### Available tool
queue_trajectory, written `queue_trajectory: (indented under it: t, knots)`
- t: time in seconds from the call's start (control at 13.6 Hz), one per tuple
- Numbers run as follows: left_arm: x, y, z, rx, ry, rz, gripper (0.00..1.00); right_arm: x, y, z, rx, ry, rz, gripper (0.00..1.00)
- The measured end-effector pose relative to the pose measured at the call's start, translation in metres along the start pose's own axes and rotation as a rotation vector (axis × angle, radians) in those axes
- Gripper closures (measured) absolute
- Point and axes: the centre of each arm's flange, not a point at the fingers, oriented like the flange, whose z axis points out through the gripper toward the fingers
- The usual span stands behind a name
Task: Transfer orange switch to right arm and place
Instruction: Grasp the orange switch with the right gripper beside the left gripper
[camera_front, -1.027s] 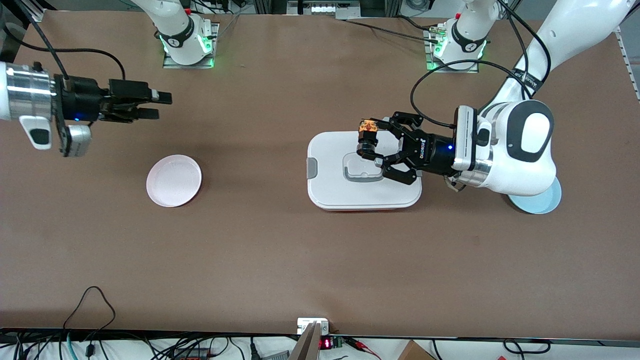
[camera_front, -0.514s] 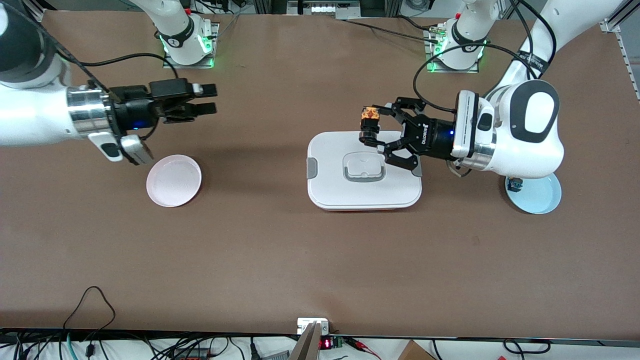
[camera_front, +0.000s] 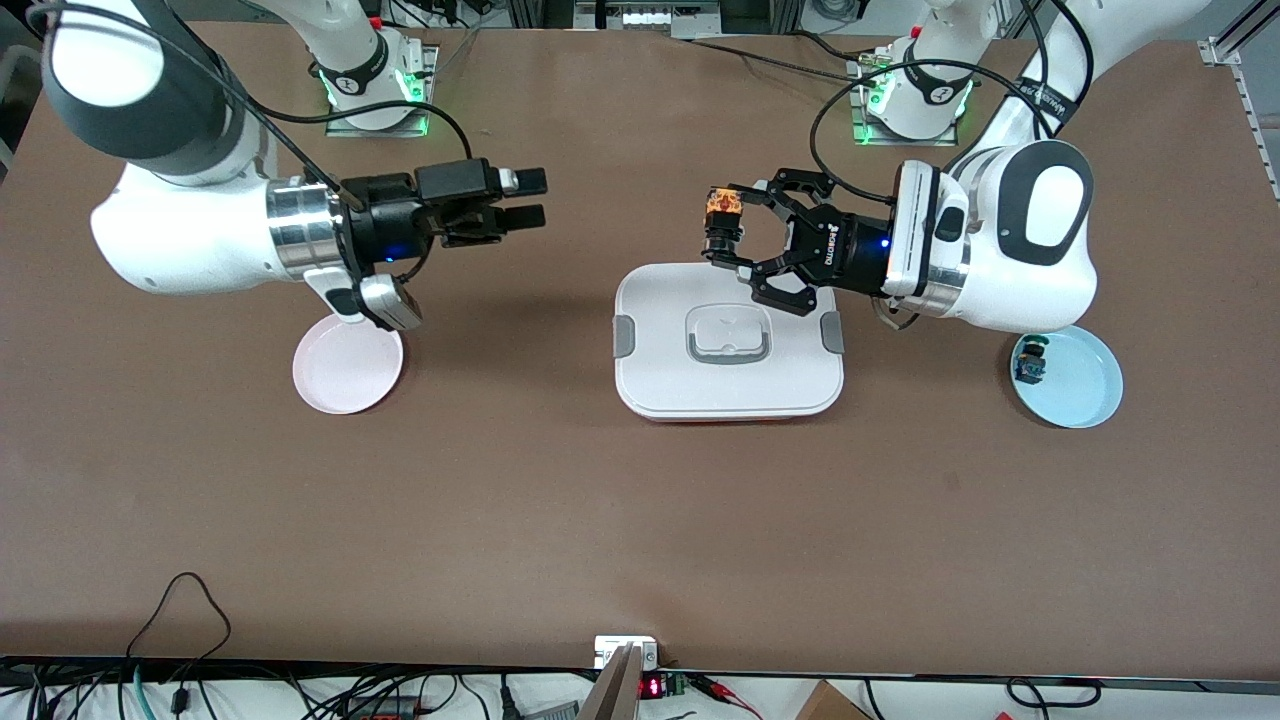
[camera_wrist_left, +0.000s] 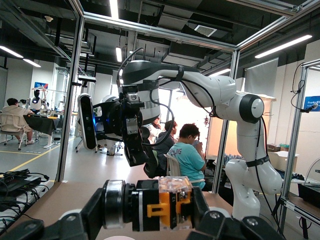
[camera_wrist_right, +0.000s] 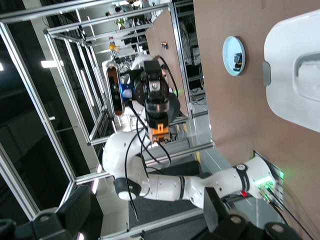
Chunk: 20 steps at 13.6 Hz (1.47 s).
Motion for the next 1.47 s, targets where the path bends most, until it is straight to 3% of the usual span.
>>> queue_trajectory:
  t: [0.37,0.73,1.03,1.47]
  knots:
    - [0.000,0.000,-0.001,0.002,0.000,0.000,0.29,-0.004,-0.002,0.061,-0.014,0.102,-0.006,0.00]
    - [0.001,-0.001,-0.005,0.008,0.001,0.001,0.29,-0.016,-0.004,0.106,0.057,0.133,0.035,0.00]
    - [0.001,-0.001,-0.005,0.009,0.001,0.001,0.29,-0.033,0.000,0.147,0.037,0.168,0.020,0.00]
    - [0.001,-0.001,-0.007,0.011,0.001,0.002,0.29,-0.027,0.014,0.155,0.150,0.203,0.067,0.00]
